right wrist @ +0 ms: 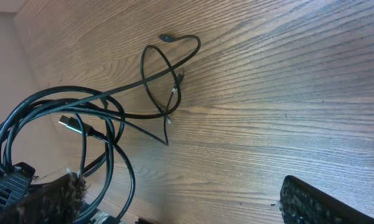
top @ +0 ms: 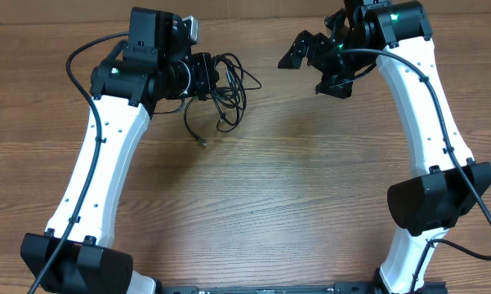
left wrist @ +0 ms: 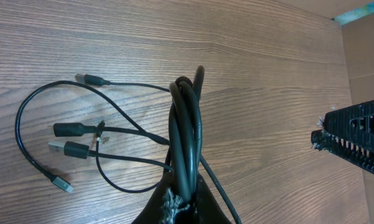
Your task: Untangle cables
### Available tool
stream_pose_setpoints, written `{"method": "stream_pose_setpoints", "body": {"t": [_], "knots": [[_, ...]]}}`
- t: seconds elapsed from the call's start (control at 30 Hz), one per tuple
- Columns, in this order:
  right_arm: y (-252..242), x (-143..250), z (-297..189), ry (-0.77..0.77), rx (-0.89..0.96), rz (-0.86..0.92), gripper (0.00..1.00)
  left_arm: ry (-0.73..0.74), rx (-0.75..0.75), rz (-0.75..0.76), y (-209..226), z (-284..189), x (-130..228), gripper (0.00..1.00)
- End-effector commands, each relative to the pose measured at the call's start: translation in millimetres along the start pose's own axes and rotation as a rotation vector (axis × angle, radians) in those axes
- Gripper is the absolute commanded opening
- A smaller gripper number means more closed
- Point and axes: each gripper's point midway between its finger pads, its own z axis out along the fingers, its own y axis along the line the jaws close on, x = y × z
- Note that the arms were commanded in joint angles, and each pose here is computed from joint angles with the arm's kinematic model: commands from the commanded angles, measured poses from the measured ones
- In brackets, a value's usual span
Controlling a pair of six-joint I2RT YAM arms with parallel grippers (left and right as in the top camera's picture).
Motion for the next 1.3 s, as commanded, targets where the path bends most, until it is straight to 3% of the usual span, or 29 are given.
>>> {"method": "stream_pose_setpoints", "body": {"t": [0.0, 0.53, 0.83, 1.27], "knots": [[7.1, 0.9, -9.2, -0.021, -0.016, -0.010, 0.99, -0.003, 0.021, 0.018, -6.7, -0.1, -1.2, 0.05], [18.3, 10.5, -9.8, 0.031, -0.084, -0.014, 1.00, 0.013, 0.047, 0.017, -10.9, -0.1, 1.8, 0.04], [23.5, 4.7, -10.5, 0.010, -0.108, -0.043, 1.00, -0.029, 0.265, 0.165, -47.1, 2.4, -14.1, 0.04], [20.5, 9.3, -10.3, 0.028, -0.097, -0.033, 1.00, 0.010, 0.248, 0.142, -38.1, 15.9, -8.9, 0.04]]}}
